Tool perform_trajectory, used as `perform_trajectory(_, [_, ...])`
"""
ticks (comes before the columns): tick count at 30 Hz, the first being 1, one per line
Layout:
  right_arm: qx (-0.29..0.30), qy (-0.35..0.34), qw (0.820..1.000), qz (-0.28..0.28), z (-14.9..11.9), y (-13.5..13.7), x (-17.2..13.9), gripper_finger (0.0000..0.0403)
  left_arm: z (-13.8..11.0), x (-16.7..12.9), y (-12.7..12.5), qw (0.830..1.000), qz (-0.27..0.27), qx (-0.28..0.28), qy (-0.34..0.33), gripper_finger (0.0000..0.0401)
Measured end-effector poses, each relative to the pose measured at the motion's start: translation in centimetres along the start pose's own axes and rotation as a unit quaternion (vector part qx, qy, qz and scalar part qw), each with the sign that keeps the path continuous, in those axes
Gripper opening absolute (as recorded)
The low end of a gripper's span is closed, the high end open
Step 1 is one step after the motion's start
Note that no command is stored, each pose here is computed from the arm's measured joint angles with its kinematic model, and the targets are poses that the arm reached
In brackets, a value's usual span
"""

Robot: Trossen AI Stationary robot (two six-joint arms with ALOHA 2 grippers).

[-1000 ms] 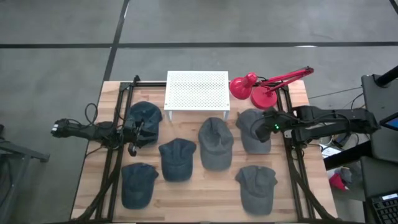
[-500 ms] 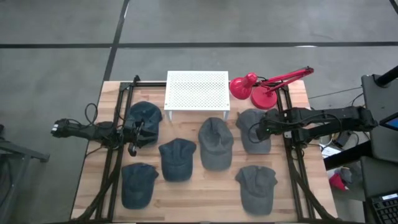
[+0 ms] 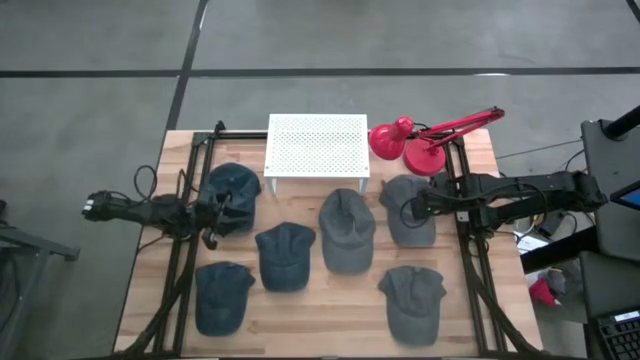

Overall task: Pick & Place hat
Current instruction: Put the top gray cap on the shelf

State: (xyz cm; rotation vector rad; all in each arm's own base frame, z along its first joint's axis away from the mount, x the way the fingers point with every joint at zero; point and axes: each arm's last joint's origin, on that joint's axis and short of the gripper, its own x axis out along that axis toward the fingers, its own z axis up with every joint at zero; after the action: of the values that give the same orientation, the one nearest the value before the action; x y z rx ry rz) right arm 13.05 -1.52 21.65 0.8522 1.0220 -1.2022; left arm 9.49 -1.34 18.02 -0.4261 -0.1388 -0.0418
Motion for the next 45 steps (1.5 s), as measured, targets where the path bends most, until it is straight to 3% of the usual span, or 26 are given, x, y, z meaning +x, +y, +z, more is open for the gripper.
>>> perform_trajectory(20, [0.016,-0.010,0.998,-0.063,0.5,1.0,3.5,0.0294,0.4,0.0,-0.2,1.000,-0.009,-0.005,-0.020,0.0136])
perform_trajectory(34, [0.076,0.029,0.997,-0.003,-1.7,-0.2,9.0,0.0293,0.4,0.0,-0.2,1.000,-0.009,-0.005,-0.020,0.0136])
perform_trajectory(39, [0.078,0.021,0.997,-0.001,-1.8,-0.5,9.0,0.0270,0.4,0.0,-0.2,1.000,-0.009,-0.005,-0.020,0.0136])
perform_trajectory(45, [0.084,-0.003,0.996,0.014,-1.4,-0.4,8.4,0.0201,0.4,0.0,-0.2,1.000,-0.009,-0.005,-0.021,0.0136])
